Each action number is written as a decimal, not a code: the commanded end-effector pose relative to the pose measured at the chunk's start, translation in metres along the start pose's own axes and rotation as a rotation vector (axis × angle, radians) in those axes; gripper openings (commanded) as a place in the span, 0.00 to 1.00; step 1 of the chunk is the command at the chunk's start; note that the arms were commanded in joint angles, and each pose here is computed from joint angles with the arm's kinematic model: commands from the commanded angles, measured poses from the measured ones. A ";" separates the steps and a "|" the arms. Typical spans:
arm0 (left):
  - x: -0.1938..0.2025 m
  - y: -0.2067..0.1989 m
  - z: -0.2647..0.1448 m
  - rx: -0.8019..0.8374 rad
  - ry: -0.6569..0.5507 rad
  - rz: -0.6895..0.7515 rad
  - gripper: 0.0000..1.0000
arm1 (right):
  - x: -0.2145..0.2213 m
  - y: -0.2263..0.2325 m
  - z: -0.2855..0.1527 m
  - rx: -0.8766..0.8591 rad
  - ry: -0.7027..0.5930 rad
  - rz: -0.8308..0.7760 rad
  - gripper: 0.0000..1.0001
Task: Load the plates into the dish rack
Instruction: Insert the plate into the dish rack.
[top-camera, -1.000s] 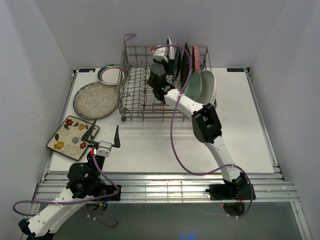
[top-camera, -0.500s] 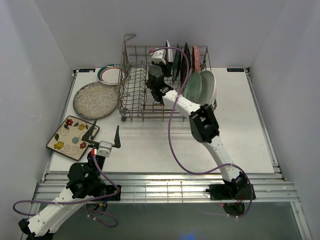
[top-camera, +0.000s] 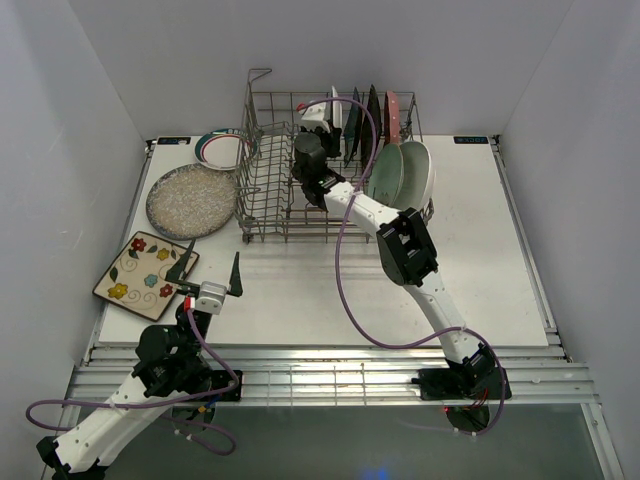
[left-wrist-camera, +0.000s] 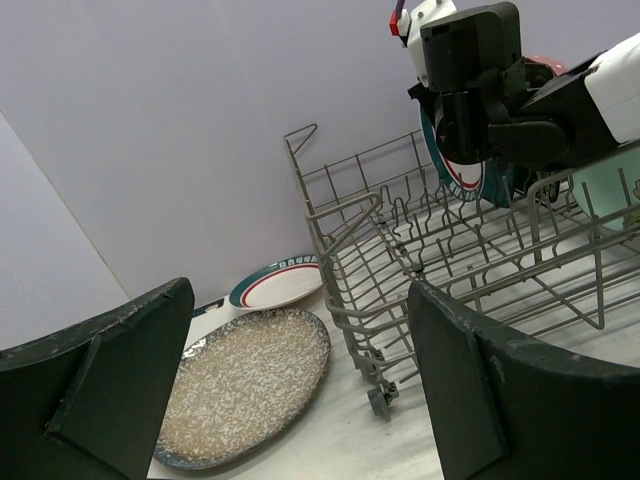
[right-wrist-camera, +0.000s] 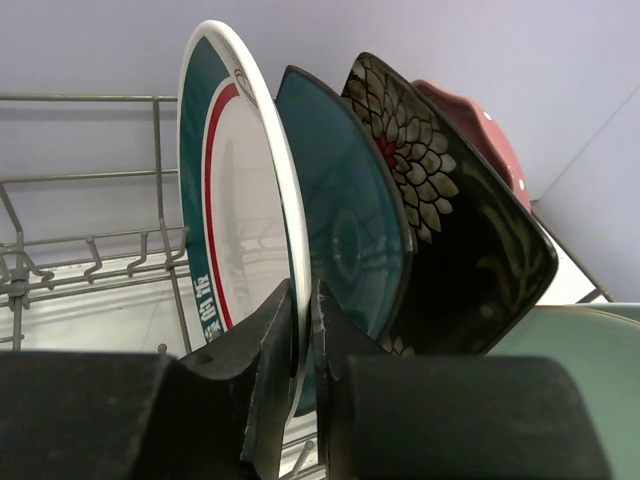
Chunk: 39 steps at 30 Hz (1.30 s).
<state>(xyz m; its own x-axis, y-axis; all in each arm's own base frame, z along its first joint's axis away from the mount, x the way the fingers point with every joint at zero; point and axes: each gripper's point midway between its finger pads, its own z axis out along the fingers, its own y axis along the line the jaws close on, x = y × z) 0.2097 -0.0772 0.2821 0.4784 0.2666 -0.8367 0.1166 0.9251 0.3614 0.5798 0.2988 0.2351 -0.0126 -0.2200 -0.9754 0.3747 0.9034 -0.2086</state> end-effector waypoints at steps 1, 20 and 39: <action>-0.004 0.001 -0.001 -0.001 -0.013 -0.016 0.98 | 0.002 0.007 -0.005 -0.011 -0.007 0.039 0.21; -0.005 0.002 -0.001 -0.002 -0.011 -0.023 0.98 | 0.019 0.006 -0.011 -0.036 0.039 0.057 0.36; 0.004 -0.003 0.001 0.004 0.014 0.010 0.98 | -0.041 -0.053 -0.051 -0.129 -0.069 0.183 0.74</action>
<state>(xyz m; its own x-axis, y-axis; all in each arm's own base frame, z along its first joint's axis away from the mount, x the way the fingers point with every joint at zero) 0.2099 -0.0787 0.2809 0.4752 0.2650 -0.8390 0.1227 0.9243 0.3615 0.5292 0.2789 0.2236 -0.0379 -0.1932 -0.9804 0.2423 0.9501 -0.1966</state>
